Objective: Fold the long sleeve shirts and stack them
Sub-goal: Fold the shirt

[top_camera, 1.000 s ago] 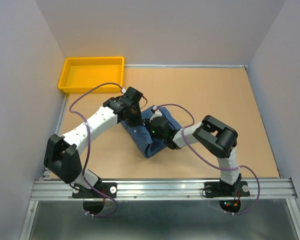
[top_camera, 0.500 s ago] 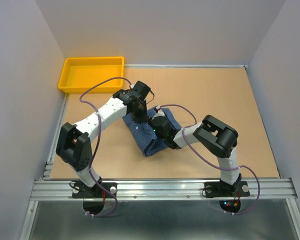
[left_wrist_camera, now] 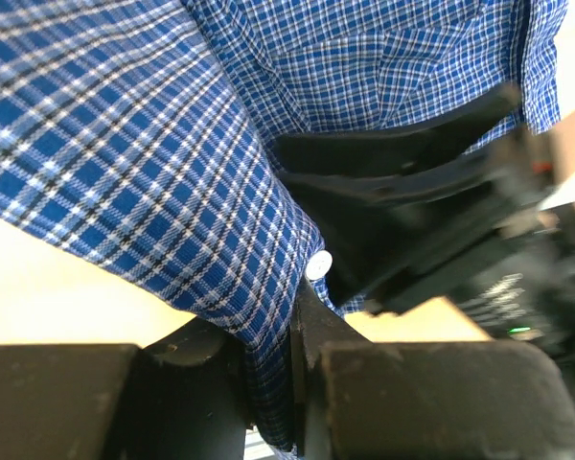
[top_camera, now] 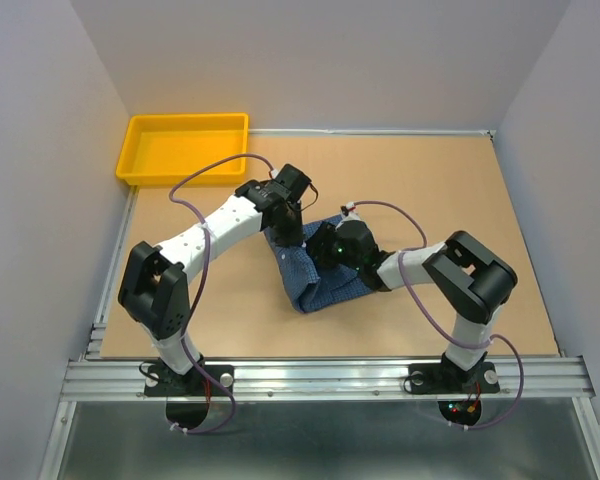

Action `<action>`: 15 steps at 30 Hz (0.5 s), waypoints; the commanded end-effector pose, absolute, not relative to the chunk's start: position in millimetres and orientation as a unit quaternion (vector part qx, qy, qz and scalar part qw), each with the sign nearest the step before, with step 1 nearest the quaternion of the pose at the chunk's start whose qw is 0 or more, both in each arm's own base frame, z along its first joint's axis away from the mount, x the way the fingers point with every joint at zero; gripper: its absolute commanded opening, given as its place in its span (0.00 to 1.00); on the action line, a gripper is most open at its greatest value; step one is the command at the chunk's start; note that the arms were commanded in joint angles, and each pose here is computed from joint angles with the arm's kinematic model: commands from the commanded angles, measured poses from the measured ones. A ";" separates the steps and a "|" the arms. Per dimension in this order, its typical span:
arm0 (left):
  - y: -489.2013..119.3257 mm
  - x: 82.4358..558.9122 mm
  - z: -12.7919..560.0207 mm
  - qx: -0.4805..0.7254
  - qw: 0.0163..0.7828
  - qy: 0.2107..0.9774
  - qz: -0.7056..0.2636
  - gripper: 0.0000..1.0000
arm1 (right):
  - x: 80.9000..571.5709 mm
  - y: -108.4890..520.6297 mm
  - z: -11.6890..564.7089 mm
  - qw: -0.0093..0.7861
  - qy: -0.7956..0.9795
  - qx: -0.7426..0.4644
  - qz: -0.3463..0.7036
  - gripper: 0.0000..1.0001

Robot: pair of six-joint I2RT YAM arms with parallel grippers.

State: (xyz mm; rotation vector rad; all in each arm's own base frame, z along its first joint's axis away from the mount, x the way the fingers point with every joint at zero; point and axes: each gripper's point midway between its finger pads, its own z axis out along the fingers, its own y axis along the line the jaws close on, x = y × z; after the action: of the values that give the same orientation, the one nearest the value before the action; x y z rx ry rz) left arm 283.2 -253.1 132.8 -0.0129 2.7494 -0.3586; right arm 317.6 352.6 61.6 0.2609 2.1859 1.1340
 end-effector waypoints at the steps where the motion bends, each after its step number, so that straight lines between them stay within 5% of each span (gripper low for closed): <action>1: -253.4 299.0 153.7 0.002 0.222 0.967 -0.122 0.14 | 309.1 349.8 89.2 0.314 0.825 0.071 0.464 0.54; 15: -252.5 299.0 171.6 0.020 0.226 0.967 -0.119 0.12 | 269.7 334.8 62.9 0.234 0.875 0.041 0.422 0.32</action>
State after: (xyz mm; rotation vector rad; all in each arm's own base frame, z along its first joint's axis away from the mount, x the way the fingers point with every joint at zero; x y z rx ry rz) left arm 292.6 -251.2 149.6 0.0236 2.7127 -0.3194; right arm 287.1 331.0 73.6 0.1458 2.3399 1.1052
